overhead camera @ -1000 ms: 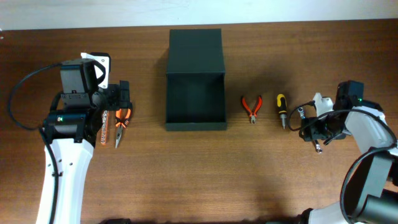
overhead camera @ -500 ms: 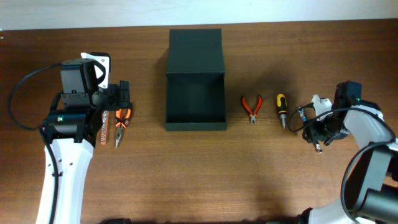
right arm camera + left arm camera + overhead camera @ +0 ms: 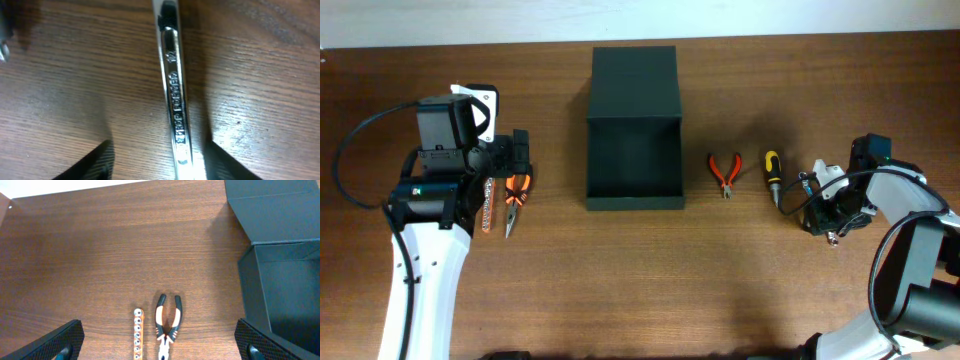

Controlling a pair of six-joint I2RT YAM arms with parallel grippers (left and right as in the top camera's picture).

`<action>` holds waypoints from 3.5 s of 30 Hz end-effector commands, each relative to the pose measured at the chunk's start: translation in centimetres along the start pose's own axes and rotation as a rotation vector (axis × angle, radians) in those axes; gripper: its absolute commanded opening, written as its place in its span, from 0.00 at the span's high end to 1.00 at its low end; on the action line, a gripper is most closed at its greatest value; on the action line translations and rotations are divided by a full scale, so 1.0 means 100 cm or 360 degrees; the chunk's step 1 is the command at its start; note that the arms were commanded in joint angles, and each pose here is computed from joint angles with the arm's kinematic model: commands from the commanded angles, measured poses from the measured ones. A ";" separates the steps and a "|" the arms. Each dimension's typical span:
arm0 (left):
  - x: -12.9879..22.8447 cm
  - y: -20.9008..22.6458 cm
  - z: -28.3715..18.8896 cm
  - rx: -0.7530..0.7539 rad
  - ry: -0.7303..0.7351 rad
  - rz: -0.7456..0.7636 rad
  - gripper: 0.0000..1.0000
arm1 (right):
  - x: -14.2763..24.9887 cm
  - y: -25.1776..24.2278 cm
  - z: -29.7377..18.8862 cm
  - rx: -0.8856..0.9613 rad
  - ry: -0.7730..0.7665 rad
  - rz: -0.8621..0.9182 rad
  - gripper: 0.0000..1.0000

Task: Pack container
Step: 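Close the right gripper on the wrench shaft and lift it, then carry the wrench into the green box and release it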

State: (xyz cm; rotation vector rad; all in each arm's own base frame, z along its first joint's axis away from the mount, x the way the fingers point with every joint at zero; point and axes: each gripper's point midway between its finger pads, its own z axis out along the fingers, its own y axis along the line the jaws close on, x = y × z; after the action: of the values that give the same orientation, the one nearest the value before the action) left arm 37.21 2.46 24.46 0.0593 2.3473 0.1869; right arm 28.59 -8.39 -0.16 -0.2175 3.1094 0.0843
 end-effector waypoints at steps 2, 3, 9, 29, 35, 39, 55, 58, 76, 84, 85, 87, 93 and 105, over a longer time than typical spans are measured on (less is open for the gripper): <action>-0.006 -0.002 0.000 0.0023 -0.0014 0.0016 0.01 | 0.006 -0.005 0.007 0.0055 0.0076 -0.0022 0.50; -0.006 -0.002 0.000 0.0023 -0.0013 0.0016 0.01 | 0.007 -0.007 0.007 0.0073 0.0082 -0.0022 0.52; -0.005 -0.003 0.003 0.0024 -0.0002 0.0017 0.01 | 0.008 -0.008 0.007 0.0085 0.0088 -0.0022 0.61; -0.001 -0.005 0.015 0.0030 0.0043 0.0022 0.01 | -0.004 -0.018 0.006 0.0161 0.0026 -0.0110 0.62; -0.001 -0.005 0.015 0.0029 0.0040 0.0022 0.01 | -0.001 -0.011 0.007 0.0103 0.0035 -0.0110 0.65; -0.001 -0.005 0.015 0.0029 0.0038 0.0021 0.01 | 0.003 -0.009 0.007 0.0085 0.0057 -0.0108 0.67; -0.001 -0.005 0.015 0.0030 0.0038 0.0022 0.01 | 0.004 -0.010 0.007 0.0094 0.0065 -0.0058 0.89; -0.001 -0.005 0.015 0.0029 0.0038 0.0021 0.01 | 0.001 -0.011 0.007 0.0104 0.0044 0.0001 0.93; -0.001 -0.004 0.015 0.0027 0.0039 0.0022 0.01 | -0.011 0.005 0.003 -0.0060 -0.0031 0.0369 0.96; -0.001 -0.004 0.015 0.0023 0.0038 0.0022 0.01 | -0.029 0.031 -0.018 -0.0339 -0.0075 0.0580 0.96; -0.001 -0.004 0.015 0.0023 0.0039 0.0022 0.01 | -0.030 0.032 -0.021 -0.0355 -0.0072 0.0581 0.96; -0.001 -0.004 0.015 0.0024 0.0043 0.0022 0.01 | -0.031 0.034 -0.029 -0.0363 -0.0052 0.0584 0.96; 0.000 -0.004 0.015 0.0024 0.0044 0.0023 0.01 | -0.042 0.048 -0.059 -0.0371 -0.0003 0.0544 0.96; 0.000 -0.004 0.015 0.0024 0.0044 0.0023 0.01 | -0.110 0.155 -0.178 -0.0344 -0.0346 -0.0047 0.96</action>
State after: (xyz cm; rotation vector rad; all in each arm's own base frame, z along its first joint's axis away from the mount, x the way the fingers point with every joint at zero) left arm 37.94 2.42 22.84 0.0647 2.3888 0.1833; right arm 35.93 3.93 14.25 -0.0923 3.0146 0.3836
